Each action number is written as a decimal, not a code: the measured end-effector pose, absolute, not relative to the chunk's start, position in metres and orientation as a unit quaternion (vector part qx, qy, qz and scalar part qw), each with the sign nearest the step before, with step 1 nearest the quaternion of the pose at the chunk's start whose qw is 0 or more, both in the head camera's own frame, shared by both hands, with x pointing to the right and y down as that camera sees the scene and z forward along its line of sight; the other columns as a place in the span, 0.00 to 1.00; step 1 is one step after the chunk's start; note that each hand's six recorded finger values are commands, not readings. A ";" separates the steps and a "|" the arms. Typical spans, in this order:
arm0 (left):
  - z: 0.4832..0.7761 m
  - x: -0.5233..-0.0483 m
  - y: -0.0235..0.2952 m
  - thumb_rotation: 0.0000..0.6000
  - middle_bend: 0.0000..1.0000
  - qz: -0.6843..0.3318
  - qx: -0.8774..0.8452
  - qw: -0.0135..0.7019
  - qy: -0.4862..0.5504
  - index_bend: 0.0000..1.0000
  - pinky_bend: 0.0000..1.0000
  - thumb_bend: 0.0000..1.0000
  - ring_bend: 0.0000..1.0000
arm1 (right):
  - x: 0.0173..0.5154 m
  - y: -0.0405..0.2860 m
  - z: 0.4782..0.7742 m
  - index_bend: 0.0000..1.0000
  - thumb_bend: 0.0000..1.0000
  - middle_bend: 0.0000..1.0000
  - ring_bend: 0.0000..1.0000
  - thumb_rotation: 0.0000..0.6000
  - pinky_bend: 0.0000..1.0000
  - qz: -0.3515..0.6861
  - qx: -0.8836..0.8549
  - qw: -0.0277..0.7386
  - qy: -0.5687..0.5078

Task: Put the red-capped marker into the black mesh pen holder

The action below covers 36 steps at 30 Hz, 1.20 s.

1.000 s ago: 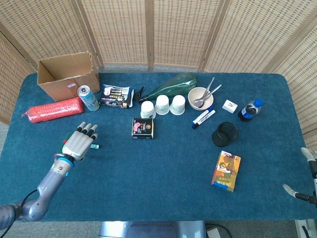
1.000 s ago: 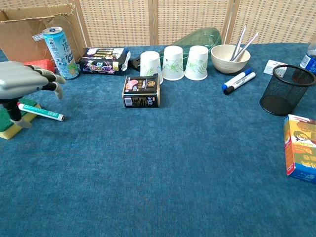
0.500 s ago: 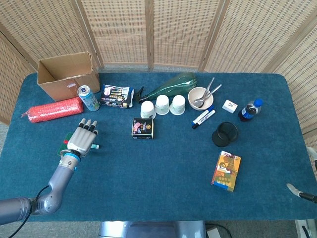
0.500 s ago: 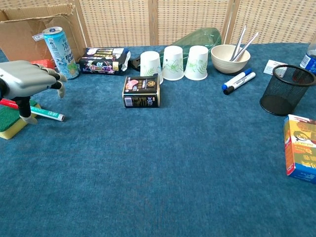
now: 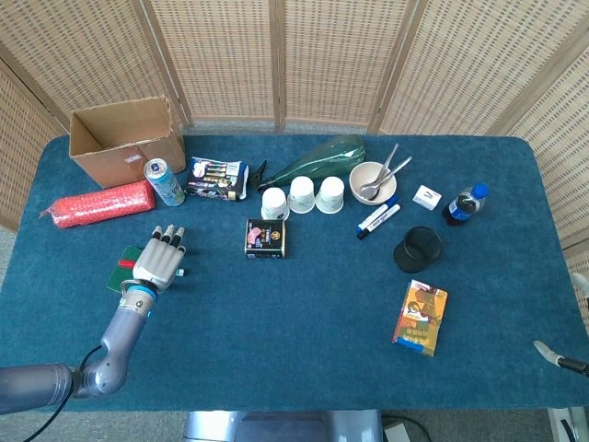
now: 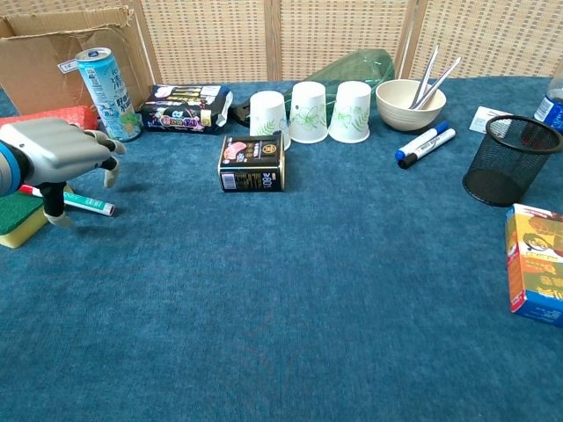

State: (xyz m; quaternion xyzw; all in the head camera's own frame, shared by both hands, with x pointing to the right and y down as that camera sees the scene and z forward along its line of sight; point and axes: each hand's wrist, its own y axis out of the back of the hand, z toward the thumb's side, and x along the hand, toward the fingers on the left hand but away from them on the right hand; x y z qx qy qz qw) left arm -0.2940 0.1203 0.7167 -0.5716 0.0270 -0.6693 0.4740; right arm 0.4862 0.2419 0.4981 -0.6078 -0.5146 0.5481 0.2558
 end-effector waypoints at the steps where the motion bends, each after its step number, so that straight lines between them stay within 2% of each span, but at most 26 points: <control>1: 0.717 -0.294 0.120 1.00 0.00 -0.670 -0.569 0.475 0.026 0.33 0.15 0.26 0.00 | 0.486 0.242 0.498 0.00 0.00 0.00 0.00 1.00 0.07 0.548 -0.608 0.256 -0.515; 5: 0.720 -0.295 0.118 1.00 0.00 -0.674 -0.566 0.474 0.024 0.35 0.16 0.33 0.00 | 0.485 0.242 0.498 0.00 0.00 0.00 0.00 1.00 0.07 0.544 -0.611 0.253 -0.516; 13: 0.725 -0.292 0.120 1.00 0.00 -0.672 -0.564 0.479 0.018 0.38 0.18 0.33 0.00 | 0.486 0.241 0.498 0.00 0.00 0.00 0.00 1.00 0.07 0.541 -0.611 0.252 -0.520; 21: 0.729 -0.290 0.122 1.00 0.00 -0.671 -0.563 0.481 0.020 0.50 0.21 0.34 0.00 | 0.486 0.241 0.498 0.00 0.00 0.00 0.00 1.00 0.07 0.536 -0.614 0.247 -0.524; 30: 0.730 -0.292 0.121 1.00 0.00 -0.671 -0.558 0.487 0.021 0.58 0.23 0.37 0.00 | 0.484 0.241 0.500 0.00 0.00 0.00 0.00 1.00 0.07 0.531 -0.623 0.242 -0.522; 36: 0.731 -0.292 0.121 1.00 0.00 -0.669 -0.556 0.492 0.023 0.61 0.24 0.37 0.00 | 0.484 0.241 0.500 0.00 0.00 0.00 0.00 1.00 0.07 0.531 -0.623 0.242 -0.521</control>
